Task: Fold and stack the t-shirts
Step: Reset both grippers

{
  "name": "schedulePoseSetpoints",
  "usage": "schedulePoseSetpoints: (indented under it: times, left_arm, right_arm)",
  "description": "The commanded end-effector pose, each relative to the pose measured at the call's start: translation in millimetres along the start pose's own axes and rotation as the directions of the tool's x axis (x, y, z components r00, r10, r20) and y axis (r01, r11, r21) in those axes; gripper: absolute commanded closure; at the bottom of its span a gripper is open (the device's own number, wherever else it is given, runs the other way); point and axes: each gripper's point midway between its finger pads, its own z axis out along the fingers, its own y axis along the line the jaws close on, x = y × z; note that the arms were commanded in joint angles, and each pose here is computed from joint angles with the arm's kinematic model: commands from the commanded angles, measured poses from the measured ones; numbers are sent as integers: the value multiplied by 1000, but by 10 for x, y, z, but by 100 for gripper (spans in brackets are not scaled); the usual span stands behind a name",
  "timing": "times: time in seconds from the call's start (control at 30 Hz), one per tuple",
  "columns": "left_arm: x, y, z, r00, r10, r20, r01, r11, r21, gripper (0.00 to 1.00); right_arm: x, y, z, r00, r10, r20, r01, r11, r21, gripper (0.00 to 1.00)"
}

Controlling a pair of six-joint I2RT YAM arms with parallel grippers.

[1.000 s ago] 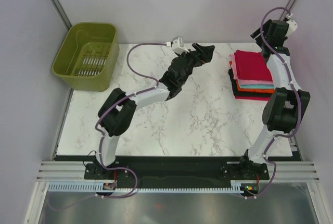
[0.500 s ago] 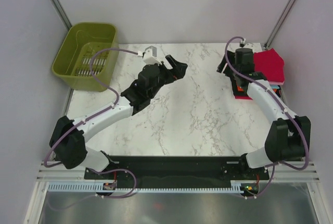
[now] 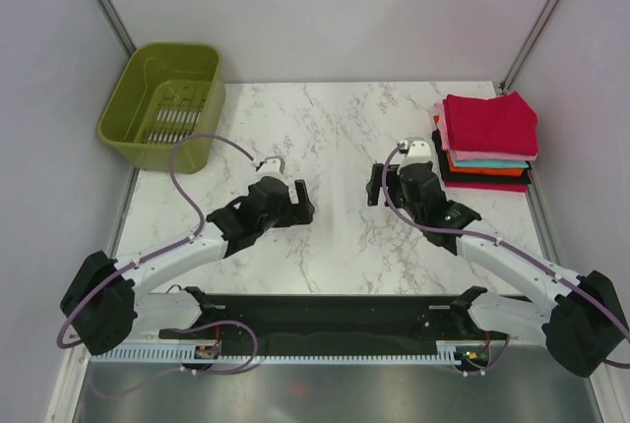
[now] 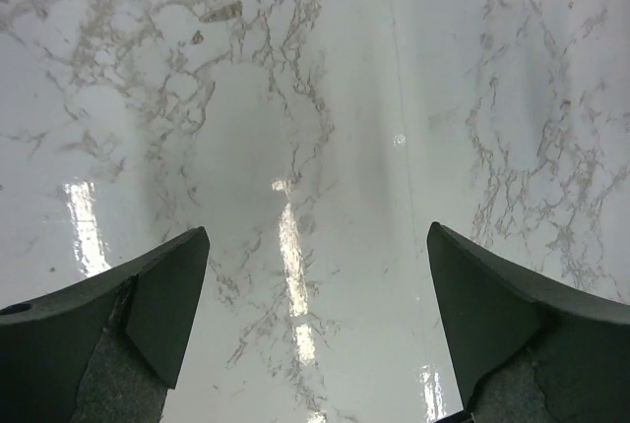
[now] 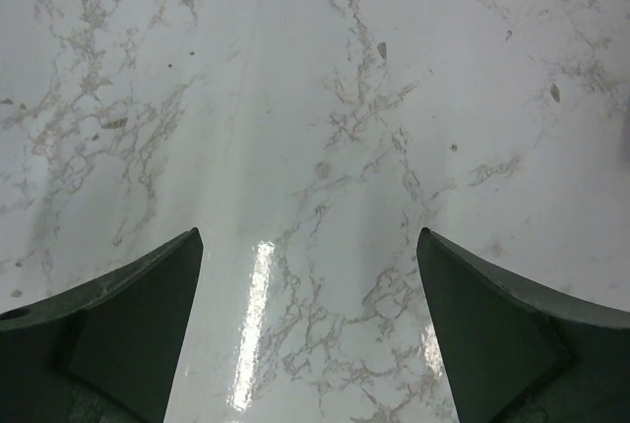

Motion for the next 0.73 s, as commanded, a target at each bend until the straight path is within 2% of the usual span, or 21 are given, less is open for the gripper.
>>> schedulePoseSetpoints:
  times: [0.0, 0.03, 0.07, 0.17, 0.27, 0.47, 0.7]
  left_arm:
    - [-276, 112, -246, 986, 131, 101, -128, 991, -35, 0]
    - [-174, 286, -233, 980, 173, 94, -166, 983, -81, 0]
    - [-229, 357, -232, 974, 177, 144, -162, 981, -109, 0]
    - [-327, 266, -390, 967, 155, 205, -153, 988, -26, 0]
    - [-419, 335, -500, 952, 116, 283, -113, 993, -28, 0]
    - [-391, 374, -567, 950, 95, 298, -95, 995, -15, 0]
    - [-337, 428, -515, 956, 101, 275, -92, 995, -44, 0]
  right_arm:
    - [-120, -142, -25, 989, 31, 144, -40, 997, 60, 2]
    - [-118, -132, -47, 985, 45, 166, -52, 998, 40, 2]
    - [-131, -112, -61, 983, 48, 176, -53, 998, 24, 2]
    - [-161, -140, -107, 972, 71, 226, -76, 997, 10, 2]
    - [-132, -186, -120, 964, 82, 254, -89, 996, 13, 2]
    - [-75, -280, -57, 965, 74, 251, -94, 993, 67, 2]
    - [-25, -187, 19, 971, 64, 229, -73, 997, 29, 2]
